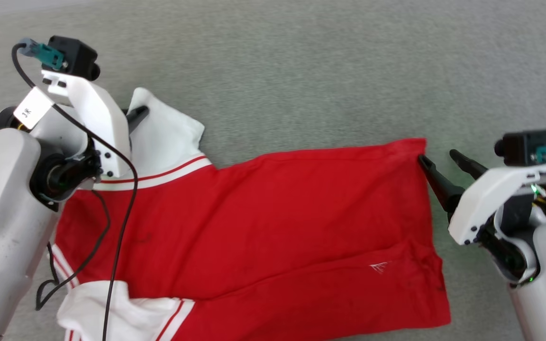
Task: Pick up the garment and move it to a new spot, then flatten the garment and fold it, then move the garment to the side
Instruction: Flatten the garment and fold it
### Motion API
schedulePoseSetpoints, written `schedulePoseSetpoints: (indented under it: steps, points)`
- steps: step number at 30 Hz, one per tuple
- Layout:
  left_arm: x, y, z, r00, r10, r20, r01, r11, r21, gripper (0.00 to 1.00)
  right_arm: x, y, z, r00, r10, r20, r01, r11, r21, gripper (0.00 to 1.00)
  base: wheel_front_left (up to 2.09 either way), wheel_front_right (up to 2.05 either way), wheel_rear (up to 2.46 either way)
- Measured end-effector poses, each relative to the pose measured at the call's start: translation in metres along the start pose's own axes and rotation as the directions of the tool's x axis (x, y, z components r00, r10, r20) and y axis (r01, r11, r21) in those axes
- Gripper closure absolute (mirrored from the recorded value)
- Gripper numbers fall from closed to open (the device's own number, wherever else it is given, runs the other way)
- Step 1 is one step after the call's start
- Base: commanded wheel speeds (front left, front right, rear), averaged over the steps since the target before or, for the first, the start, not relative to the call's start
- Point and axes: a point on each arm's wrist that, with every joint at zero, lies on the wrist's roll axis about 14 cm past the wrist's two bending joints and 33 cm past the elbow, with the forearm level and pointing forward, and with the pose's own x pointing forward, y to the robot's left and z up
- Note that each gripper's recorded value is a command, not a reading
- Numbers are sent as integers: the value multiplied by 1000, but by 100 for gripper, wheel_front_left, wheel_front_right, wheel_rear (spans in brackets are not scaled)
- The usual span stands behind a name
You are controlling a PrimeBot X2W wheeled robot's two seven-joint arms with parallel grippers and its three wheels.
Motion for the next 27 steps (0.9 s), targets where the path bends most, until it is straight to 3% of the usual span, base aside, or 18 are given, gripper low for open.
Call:
schedulePoseSetpoints:
  steps: [6,13,14,15,16,20,27]
  points:
    - [-26,5,18,993,29,112,-32,999,17,100,19,22,-1,981,72,-181,-91,991,-99,0,0,0,0]
    - [-40,12,10,989,55,140,-54,998,-10,100,33,27,-30,908,65,-415,-136,980,-143,0,0,0,0]
    - [-41,14,9,988,60,142,-58,998,-15,100,35,27,-34,894,64,-443,-140,980,-141,59,0,0,0]
    - [-43,15,7,988,64,142,-61,998,-21,100,35,28,-37,881,69,-468,-146,981,-130,89,0,0,0]
    - [-44,16,4,988,67,141,-63,998,-28,100,36,28,-38,874,70,-482,-149,981,-127,100,0,0,0]
    - [-52,23,-3,983,95,157,-88,995,-54,100,39,33,-35,872,87,-482,-164,979,-120,100,0,0,0]
    - [-80,28,-5,959,153,236,-132,986,-102,100,31,38,10,942,112,-317,-160,978,-130,100,0,0,0]
